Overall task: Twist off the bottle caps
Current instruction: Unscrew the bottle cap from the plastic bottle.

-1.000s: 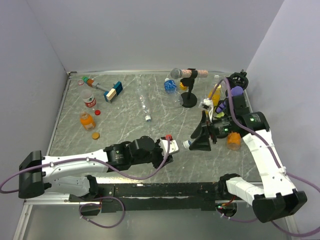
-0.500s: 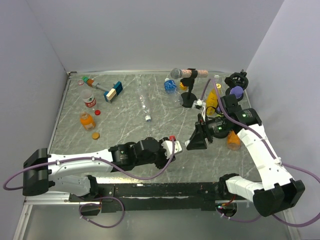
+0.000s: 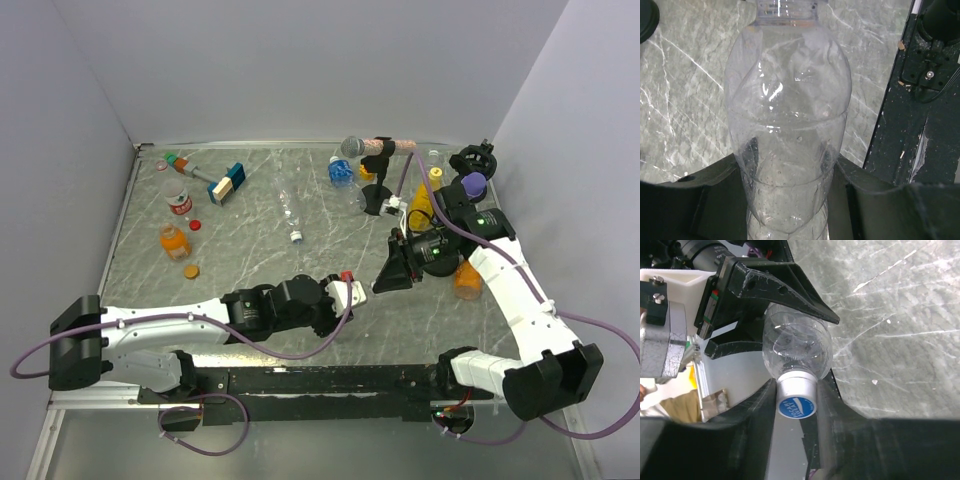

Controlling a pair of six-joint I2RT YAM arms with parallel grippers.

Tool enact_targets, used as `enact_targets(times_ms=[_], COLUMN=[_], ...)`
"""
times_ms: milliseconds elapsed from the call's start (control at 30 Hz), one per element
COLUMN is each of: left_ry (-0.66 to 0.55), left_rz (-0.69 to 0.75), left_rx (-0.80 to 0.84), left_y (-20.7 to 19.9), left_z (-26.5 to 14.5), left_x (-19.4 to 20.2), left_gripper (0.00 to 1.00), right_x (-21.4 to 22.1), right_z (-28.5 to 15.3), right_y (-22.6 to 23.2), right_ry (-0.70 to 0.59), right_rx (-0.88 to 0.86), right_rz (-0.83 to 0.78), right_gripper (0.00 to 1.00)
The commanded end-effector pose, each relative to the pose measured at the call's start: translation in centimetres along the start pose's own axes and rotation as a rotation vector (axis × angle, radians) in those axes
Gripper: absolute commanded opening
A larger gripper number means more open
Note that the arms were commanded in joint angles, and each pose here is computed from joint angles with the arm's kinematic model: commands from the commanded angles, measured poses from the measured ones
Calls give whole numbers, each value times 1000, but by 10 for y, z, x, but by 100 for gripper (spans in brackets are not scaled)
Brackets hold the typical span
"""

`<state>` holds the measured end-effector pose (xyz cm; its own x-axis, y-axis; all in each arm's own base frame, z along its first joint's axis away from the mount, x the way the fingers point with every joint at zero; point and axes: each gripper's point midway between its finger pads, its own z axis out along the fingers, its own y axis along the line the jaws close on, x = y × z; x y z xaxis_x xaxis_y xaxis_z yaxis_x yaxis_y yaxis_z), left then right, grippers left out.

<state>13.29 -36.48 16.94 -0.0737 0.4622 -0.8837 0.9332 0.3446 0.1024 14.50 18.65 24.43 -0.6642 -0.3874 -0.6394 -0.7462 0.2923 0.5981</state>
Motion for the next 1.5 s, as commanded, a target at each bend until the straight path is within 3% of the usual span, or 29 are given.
enact_targets(times_ms=[0,100,233,433,633,867,933,1067,1100,1233,1367,1467], left_ry=[-129,-138,-197,-339,-318,-282,-263,-236,-229,-208,-172,-152], left_rz=[-4,-16,-67,-179,-183,-147,-145,-150,-153,-148,-76,-47], left_rx=[-27,-13,114,390,483,428,400,319,290,174,21,-81], left_y=[5,6,1,0,0,13,18,30,34,45,54,60], left_z=[-5,-7,-15,-40,-37,-28,-25,-22,-22,-25,-26,-31], left_x=[-35,-34,-36,-47,-50,-55,-52,-47,-45,-40,-39,-40], left_gripper=[18,18,19,19,18,18,18,18,18,18,18,18], right_x=[-12,-13,-13,-14,-28,-26,-31,-52,-58,-77,-84,-76], right_z=[-5,-7,-8,-2,-1,2,1,-15,-21,-47,-57,-52], right_y=[19,25,36,47,48,35,32,40,45,61,44,29], right_ry=[-26,-23,-15,-9,-73,11,5,-38,-62,-184,-309,-326], right_rx=[-60,-84,-126,-113,-69,-71,-28,47,56,89,135,91], right_rz=[-52,-69,-146,-505,-907,-885,-833,-700,-669,-570,-335,-160], right_gripper=[26,11,3,0,0,1,12,78,85,99,99,99])
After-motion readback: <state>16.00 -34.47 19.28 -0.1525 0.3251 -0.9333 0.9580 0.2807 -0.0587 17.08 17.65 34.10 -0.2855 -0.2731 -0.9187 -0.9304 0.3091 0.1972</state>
